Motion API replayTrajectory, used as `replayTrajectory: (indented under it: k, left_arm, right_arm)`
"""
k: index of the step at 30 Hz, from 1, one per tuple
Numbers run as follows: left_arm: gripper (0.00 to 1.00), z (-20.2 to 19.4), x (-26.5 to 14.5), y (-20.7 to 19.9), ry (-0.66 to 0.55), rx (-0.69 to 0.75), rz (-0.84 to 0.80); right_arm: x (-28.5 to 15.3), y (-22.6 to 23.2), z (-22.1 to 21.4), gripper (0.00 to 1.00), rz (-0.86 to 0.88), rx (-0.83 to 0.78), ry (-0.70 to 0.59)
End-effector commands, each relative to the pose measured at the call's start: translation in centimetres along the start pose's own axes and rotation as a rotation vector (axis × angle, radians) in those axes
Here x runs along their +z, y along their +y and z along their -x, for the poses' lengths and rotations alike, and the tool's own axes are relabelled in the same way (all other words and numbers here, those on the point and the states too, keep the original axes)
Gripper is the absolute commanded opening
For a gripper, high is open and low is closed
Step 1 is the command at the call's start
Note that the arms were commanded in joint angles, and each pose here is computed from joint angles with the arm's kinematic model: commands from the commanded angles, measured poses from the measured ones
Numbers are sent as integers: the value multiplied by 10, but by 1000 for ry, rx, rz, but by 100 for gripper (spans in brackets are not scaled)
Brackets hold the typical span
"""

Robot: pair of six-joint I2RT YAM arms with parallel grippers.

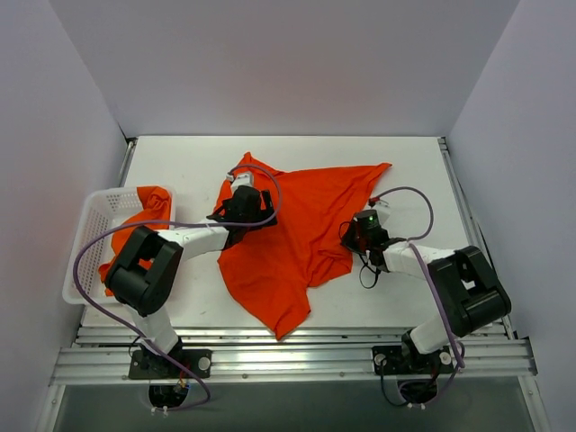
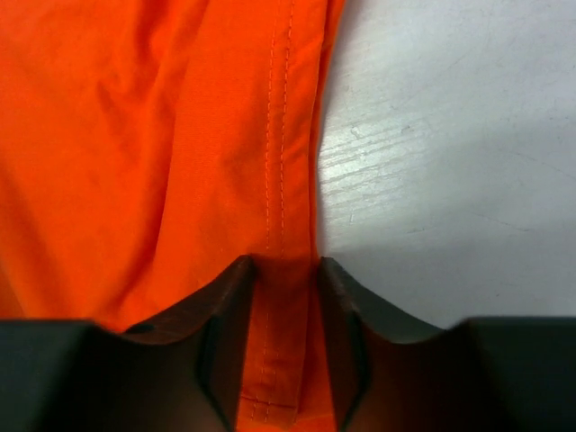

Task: Fold and stack the t-shirts
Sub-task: Flatten the tshirt out

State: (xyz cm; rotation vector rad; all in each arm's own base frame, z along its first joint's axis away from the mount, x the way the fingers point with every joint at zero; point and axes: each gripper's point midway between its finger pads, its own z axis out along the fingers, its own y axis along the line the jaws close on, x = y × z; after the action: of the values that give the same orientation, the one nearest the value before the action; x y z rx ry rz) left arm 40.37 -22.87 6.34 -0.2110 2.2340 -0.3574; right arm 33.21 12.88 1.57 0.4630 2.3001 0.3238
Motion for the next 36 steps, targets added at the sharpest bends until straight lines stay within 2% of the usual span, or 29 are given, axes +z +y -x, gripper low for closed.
replayTrajectory:
  k: [1, 2, 7, 12, 26, 29, 30, 31, 32, 36]
  left_arm:
    - [97, 8, 3, -8, -37, -21, -32]
    - [97, 7, 4, -8, -35, -20, -30]
    - [97, 6, 5, -6, -33, -19, -25]
    - [97, 3, 6, -4, -30, -17, -19]
    - [97, 2, 8, -3, -27, -7, -17]
    - [97, 1, 9, -3, -28, -9, -19]
    - [97, 1, 9, -4, -27, -8, -22]
    - [97, 0, 9, -3, -25, -9, -20]
    - [97, -2, 9, -2, -23, -7, -19]
    - [97, -5, 11, 0, -19, -8, -15]
  right_arm:
    - [2, 2, 3, 29, -4, 6, -21]
    - [1, 1, 5, 25, -11, 3, -28]
    - [-2, -3, 8, 23, -35, -8, -41]
    - [-6, -5, 10, 15, -50, -13, -45]
    - [-34, -11, 34, 6, -100, -15, -107]
    - [-31, -11, 31, 12, -99, -18, -95]
    - [-31, -11, 29, 16, -97, -16, -90]
    - [-29, -10, 29, 26, -93, -15, -90]
    - [-28, -8, 26, 30, -88, -16, -86]
    - [-25, -2, 18, 33, -70, -22, -73]
